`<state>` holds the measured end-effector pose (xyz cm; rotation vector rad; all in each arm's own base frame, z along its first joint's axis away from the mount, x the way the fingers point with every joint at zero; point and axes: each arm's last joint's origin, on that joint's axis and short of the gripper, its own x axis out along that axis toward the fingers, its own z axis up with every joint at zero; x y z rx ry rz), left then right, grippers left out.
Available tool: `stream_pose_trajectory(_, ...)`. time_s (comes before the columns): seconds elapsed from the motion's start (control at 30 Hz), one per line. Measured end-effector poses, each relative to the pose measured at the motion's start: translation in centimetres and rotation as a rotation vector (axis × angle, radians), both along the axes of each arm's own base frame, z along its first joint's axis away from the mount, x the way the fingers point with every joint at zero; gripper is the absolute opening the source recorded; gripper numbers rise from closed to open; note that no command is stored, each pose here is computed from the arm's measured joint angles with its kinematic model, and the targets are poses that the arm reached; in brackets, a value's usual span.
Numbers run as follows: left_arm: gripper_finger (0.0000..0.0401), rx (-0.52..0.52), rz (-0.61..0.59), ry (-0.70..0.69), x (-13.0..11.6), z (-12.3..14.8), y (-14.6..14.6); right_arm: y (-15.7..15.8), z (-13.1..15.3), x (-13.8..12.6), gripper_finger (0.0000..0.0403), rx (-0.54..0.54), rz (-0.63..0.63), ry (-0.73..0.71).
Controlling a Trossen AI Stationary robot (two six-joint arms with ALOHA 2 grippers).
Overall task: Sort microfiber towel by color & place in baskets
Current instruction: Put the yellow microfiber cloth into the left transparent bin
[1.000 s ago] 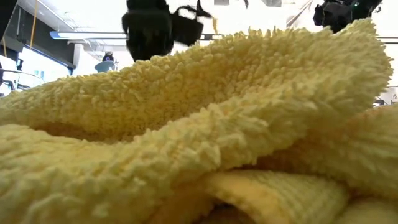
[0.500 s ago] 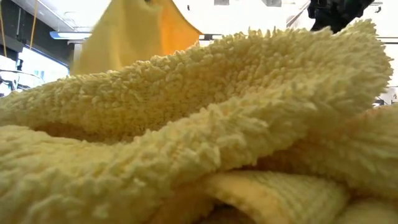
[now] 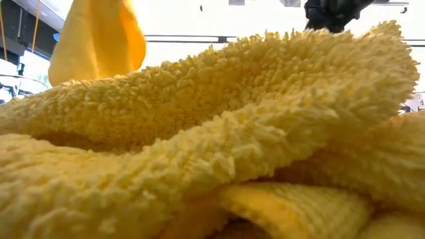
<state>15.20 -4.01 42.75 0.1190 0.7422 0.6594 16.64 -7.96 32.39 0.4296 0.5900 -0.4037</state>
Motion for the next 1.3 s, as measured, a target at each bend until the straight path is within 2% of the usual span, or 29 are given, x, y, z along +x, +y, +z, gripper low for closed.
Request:
stream_pose_trajectory(0.2, 0.0, 0.005, -0.023, -0.08, -3.6, 1.4, 1.6, 0.2, -1.4, 3.2, 0.0162, 0.027, -0.014, 0.029)
stream_pose_trajectory(0.37, 0.0, -0.088, -0.086, -0.113, -6.2, 1.9, 2.5, 0.5, -2.3, 5.4, 0.0162, 0.038, -0.024, 0.023)
stream_pose_trajectory(0.43, 0.0, -0.089, -0.122, -0.089, -6.7, 1.6, 2.6, 0.5, -2.6, 6.4, 0.0162, 0.046, -0.024, 0.0)
stream_pose_trajectory(0.57, 0.0, -0.141, -0.154, -0.041, -6.8, 0.4, 2.5, 0.6, -3.1, 7.7, 0.0162, 0.064, -0.029, -0.027)
stream_pose_trajectory(0.63, 0.0, -0.154, -0.131, -0.014, -6.3, -0.7, 2.3, 0.6, -3.3, 8.1, 0.0162, 0.07, -0.03, -0.041)
stream_pose_trajectory(0.8, 0.0, -0.159, -0.075, 0.073, -4.3, -4.8, 1.4, 0.5, -3.5, 8.7, 0.0162, 0.068, -0.045, -0.055)
stream_pose_trajectory(0.9, 0.0, -0.211, -0.063, 0.152, -3.6, -7.4, 1.2, 0.4, -3.4, 8.9, 0.0162, 0.059, -0.05, -0.074)
stream_pose_trajectory(1.0, 0.0, -0.292, 0.074, 0.271, -4.1, -9.8, 1.6, 0.4, -3.2, 8.9, 0.0162, 0.054, -0.049, -0.087)
stream_pose_trajectory(1.1, 0.0, -0.343, 0.198, 0.289, -3.8, -11.7, 2.1, 0.4, -3.2, 8.9, 0.0162, 0.053, -0.049, -0.088)
stream_pose_trajectory(1.3, 0.0, -0.316, 0.438, 0.268, -2.9, -13.0, 3.7, 0.4, -3.2, 8.9, 0.0162, 0.052, -0.048, -0.089)
